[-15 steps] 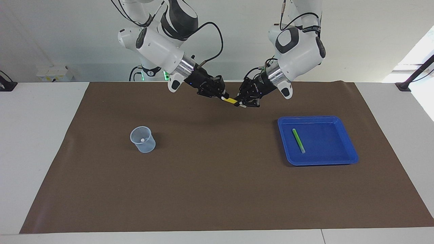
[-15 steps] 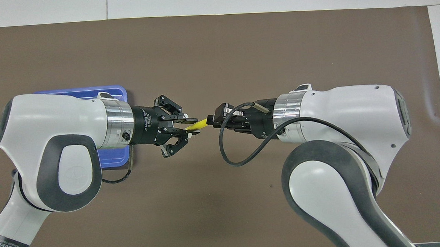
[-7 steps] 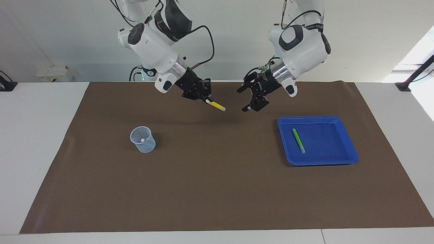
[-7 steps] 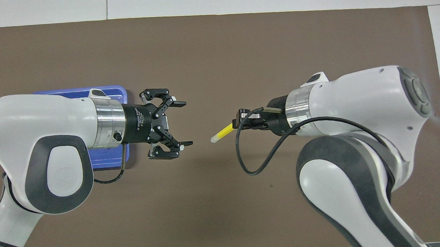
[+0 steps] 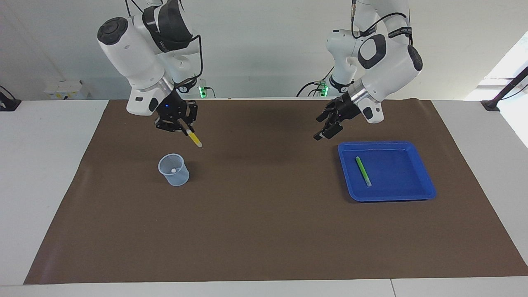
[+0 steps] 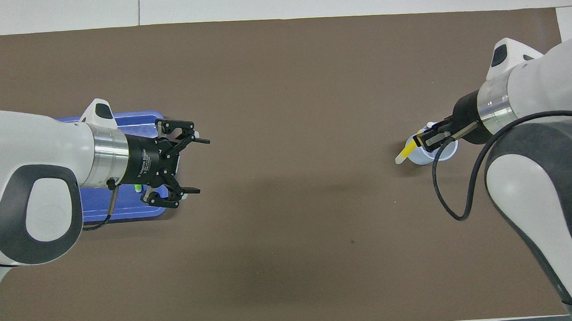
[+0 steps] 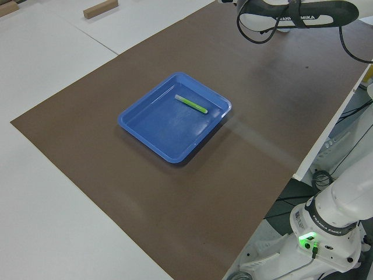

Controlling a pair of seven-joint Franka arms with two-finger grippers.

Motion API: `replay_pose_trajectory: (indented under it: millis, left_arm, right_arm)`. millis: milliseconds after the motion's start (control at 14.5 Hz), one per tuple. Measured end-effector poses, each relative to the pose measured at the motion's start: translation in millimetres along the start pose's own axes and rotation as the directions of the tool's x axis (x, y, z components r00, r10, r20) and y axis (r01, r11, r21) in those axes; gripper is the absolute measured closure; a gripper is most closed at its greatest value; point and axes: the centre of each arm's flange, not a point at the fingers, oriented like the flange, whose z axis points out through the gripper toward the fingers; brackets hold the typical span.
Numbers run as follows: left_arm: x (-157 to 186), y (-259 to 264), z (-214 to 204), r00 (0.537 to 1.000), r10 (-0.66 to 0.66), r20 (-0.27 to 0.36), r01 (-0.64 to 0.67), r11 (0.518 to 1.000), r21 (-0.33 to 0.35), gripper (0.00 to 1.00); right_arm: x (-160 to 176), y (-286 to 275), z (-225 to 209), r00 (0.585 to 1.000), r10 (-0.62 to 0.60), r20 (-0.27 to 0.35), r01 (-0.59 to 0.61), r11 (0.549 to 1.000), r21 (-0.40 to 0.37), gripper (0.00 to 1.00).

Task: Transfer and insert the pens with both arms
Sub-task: 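Insert the yellow pen into the white cup with the right gripper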

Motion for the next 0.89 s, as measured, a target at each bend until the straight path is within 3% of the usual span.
replay_pose_trajectory:
  millis: [138,275,551,757,895]
  left_arm:
    - [23.3,-6.7,-8.0,0.99,0.131,-0.055,-0.13,0.991,0.029,0.0]
    - [46.8,-13.2,-11.8,0.945,0.313,-0.099,-0.305,0.949,0.085,0.0]
    - [118.2,-27.9,-15.5,0.756,0.644,-0.111,-0.61,0.757,0.236,0.0]
    - [147.0,-25.5,4.3,0.62,0.779,-0.099,-0.71,0.609,0.353,0.0]
    - [160.2,-22.9,22.2,0.539,0.84,-0.064,-0.759,0.517,0.396,0.0]
  right_arm:
    - [-0.2,7.5,2.2,0.993,-0.109,0.035,0.111,0.992,-0.064,0.82]
    - [2.4,19.3,7.8,0.985,-0.17,0.032,0.172,0.981,-0.095,0.82]
    - [1.8,37.9,39.9,0.975,-0.216,0.053,0.219,0.972,-0.082,0.82]
    - [-4.9,39.2,54.6,0.975,-0.211,0.064,0.215,0.974,-0.075,0.82]
    - [-10.3,38.9,60.9,0.976,-0.208,0.065,0.213,0.974,-0.077,0.82]
